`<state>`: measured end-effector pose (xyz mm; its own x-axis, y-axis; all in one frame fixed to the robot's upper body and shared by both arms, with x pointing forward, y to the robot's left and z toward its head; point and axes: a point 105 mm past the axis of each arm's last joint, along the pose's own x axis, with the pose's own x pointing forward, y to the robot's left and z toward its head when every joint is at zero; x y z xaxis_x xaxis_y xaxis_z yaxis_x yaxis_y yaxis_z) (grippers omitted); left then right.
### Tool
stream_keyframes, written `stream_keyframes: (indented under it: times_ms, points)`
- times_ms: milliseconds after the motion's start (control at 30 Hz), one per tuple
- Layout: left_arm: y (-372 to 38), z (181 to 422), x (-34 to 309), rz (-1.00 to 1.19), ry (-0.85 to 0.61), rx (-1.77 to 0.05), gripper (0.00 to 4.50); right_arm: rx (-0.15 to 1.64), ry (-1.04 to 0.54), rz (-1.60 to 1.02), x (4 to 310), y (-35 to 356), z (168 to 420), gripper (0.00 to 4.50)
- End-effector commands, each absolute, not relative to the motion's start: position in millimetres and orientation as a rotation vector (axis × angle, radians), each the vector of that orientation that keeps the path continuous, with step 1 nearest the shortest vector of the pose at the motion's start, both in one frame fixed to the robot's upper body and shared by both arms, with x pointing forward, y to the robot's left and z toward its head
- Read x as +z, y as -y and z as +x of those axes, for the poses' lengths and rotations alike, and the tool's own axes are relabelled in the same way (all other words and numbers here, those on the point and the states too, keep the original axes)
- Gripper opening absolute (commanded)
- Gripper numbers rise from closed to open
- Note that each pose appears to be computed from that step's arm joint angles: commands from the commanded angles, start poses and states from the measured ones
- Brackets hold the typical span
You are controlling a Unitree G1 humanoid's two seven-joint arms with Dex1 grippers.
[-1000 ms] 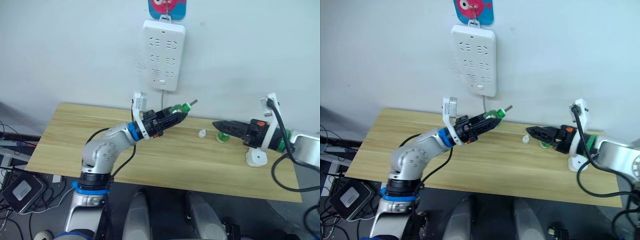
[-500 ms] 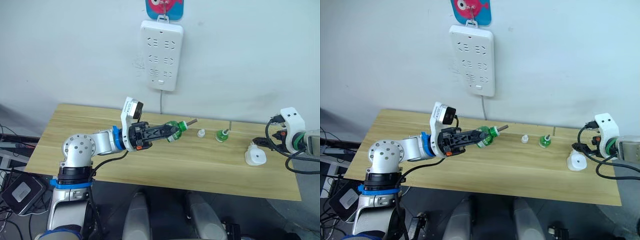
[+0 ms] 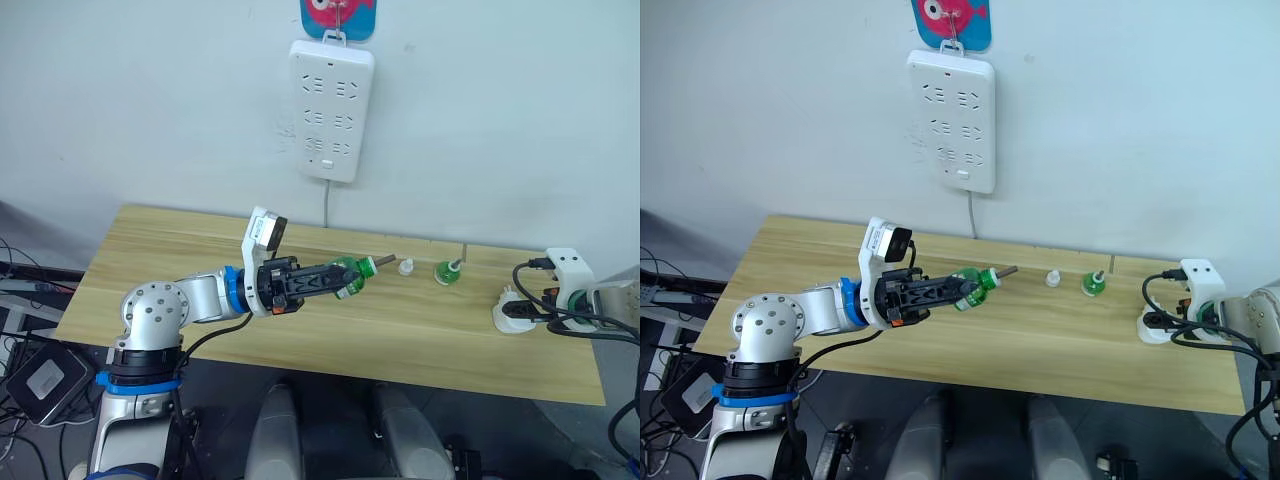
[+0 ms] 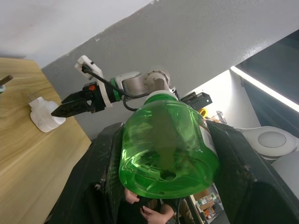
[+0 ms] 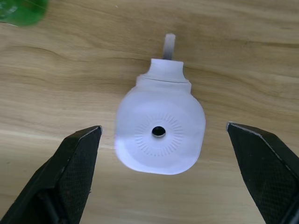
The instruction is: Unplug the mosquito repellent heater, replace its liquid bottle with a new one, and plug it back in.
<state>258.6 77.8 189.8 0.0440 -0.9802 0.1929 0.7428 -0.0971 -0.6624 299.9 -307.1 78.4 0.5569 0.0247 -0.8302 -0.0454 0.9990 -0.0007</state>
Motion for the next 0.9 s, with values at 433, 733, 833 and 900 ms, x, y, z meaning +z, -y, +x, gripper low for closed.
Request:
stream_keyframes:
  times_ms: [433,733,833,900]
  points:
    - [-74,254,202,-0.626,-0.32,-1.536,2.26,0.059,-0.904,-0.075,93,308,309,4.47]
    - [-65,296,203,0.118,0.342,-1.192,2.26,0.753,-0.628,0.238,190,226,288,4.47]
    - [-61,299,208,0.164,0.451,-1.13,2.26,0.902,-0.525,0.385,213,196,282,4.47]
    - [-60,298,215,0.195,0.534,-1.088,2.26,0.983,-0.444,0.451,225,177,282,4.47]
